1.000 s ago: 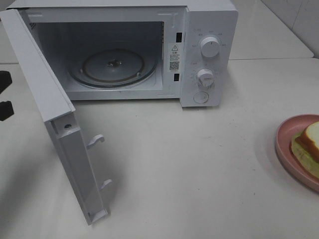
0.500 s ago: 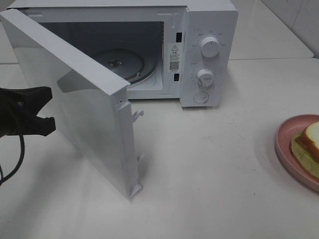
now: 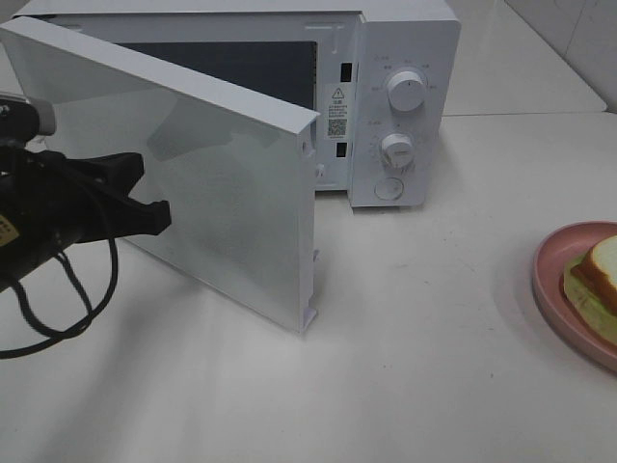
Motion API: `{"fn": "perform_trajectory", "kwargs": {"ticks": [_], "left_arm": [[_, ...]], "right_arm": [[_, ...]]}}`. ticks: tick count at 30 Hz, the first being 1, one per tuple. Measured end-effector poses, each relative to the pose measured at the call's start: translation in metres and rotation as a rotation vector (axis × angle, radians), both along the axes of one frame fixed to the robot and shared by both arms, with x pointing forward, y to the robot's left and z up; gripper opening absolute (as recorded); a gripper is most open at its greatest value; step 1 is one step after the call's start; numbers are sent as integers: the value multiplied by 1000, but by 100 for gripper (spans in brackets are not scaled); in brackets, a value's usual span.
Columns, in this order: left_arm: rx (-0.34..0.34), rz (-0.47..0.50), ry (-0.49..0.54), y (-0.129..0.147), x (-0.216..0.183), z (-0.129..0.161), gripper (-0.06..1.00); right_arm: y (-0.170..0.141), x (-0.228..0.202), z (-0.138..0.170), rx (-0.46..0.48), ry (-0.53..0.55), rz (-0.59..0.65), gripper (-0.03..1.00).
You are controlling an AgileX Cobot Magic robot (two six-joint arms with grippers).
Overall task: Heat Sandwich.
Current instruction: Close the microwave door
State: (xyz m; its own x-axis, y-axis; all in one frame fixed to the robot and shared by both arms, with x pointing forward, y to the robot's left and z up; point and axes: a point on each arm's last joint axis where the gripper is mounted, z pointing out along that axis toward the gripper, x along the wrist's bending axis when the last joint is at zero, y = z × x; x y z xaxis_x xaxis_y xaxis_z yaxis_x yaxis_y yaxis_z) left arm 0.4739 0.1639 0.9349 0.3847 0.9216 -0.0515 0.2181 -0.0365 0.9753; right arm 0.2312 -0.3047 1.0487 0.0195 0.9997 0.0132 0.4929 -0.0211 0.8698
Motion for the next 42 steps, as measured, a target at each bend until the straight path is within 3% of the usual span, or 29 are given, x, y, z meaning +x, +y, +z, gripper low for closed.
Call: {"fn": "perform_trajectory", "kwargs": {"ticks": [14,34,42], "left_arm": [[-26,-26,-9,-48,31,7,0],[-35,22,-14,-84,83,9,0],[-25,-11,15,-101,90,3,0]], "right_arm": [[0,0,0,0,0,0,76],[0,0,0,0,0,0,74],[0,0,0,0,0,0,74]]}}
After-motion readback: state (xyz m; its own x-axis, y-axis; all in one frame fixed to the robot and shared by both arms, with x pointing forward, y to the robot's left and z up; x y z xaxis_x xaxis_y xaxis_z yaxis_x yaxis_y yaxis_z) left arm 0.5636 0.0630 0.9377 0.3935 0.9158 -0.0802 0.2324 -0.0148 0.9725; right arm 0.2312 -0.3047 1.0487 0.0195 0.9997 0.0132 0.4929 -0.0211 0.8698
